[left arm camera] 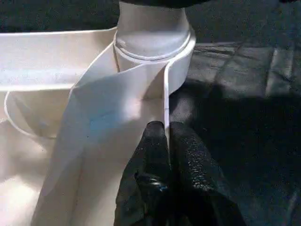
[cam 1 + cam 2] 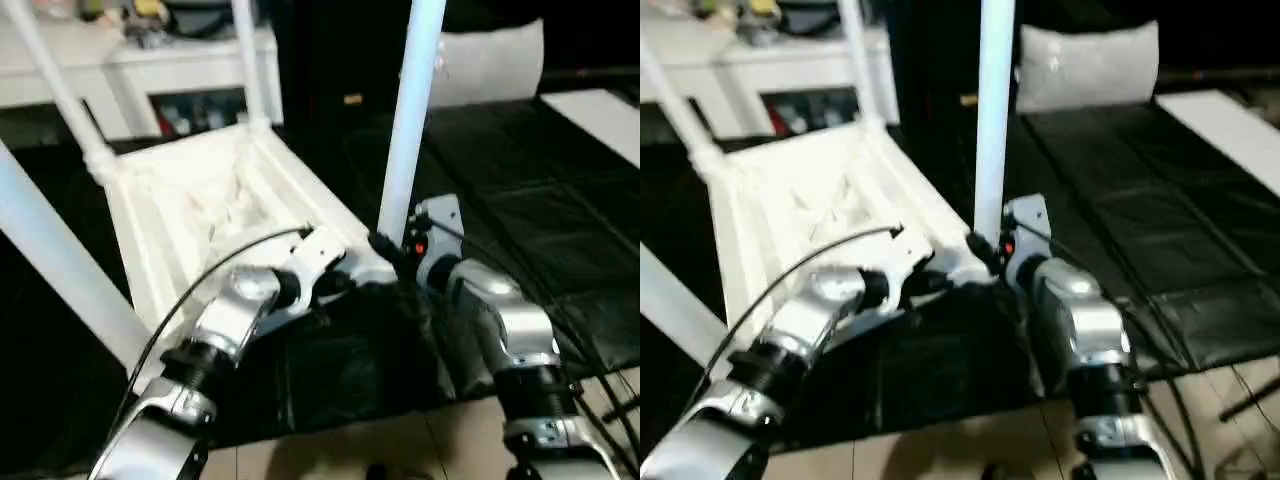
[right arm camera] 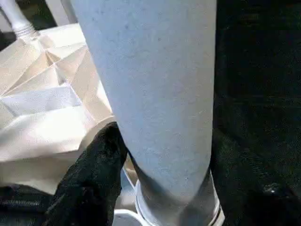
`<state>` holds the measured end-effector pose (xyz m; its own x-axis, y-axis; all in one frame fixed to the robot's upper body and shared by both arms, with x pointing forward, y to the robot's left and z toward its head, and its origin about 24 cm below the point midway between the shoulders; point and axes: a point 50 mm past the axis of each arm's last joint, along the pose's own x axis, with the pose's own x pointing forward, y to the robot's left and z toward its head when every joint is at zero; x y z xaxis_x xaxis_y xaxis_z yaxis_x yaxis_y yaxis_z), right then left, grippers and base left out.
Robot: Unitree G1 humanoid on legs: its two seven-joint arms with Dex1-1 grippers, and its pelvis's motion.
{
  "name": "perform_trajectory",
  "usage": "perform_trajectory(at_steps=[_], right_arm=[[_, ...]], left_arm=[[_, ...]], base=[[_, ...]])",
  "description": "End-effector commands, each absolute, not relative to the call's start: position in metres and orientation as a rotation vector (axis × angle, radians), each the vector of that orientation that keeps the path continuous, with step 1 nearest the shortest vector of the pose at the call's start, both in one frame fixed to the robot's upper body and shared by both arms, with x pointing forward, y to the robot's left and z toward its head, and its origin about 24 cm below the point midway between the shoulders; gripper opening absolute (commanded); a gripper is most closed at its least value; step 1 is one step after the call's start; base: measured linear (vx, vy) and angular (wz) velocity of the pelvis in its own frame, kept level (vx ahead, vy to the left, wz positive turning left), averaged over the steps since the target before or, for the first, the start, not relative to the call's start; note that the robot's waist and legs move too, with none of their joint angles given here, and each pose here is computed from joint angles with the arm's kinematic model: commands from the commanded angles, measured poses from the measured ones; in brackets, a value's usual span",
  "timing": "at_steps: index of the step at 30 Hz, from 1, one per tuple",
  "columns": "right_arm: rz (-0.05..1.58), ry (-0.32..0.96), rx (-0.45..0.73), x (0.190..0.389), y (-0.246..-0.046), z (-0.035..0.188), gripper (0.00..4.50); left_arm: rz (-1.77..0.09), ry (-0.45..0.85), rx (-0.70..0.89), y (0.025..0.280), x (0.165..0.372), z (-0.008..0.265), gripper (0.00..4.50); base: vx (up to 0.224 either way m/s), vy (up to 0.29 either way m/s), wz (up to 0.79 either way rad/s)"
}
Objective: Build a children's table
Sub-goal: Rotate leg to tighten
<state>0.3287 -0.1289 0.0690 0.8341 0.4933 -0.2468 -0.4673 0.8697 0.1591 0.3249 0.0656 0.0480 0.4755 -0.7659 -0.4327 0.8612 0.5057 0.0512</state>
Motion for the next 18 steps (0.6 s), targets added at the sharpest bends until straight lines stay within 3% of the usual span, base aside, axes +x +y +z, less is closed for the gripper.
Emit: perform_trajectory(at_steps=[1, 8, 13, 18], right_arm=[[0.558, 0.287, 0.118, 0.324, -0.117, 0.068, 3.13], [0.646, 0.237, 0.043, 0.315, -0.139, 0.07, 3.82], [0.798, 0.219, 0.014, 0.307, -0.168, 0.077, 4.26], [0.972, 0.241, -0.035, 0.297, -0.179, 0.08, 4.47]], left_arm=[[-1.058, 0.2, 0.279, 0.051, 0.331, 0.085, 0.0], [-1.099, 0.189, 0.331, 0.068, 0.332, 0.082, 0.0], [-1.186, 0.194, 0.356, 0.08, 0.325, 0.074, 0.0], [-1.249, 0.198, 0.37, 0.086, 0.323, 0.072, 0.0]], base=[[0.0, 0.0, 0.0], [0.0, 0.0, 0.0], [0.0, 0.0, 0.0], [0.0, 0.0, 0.0]])
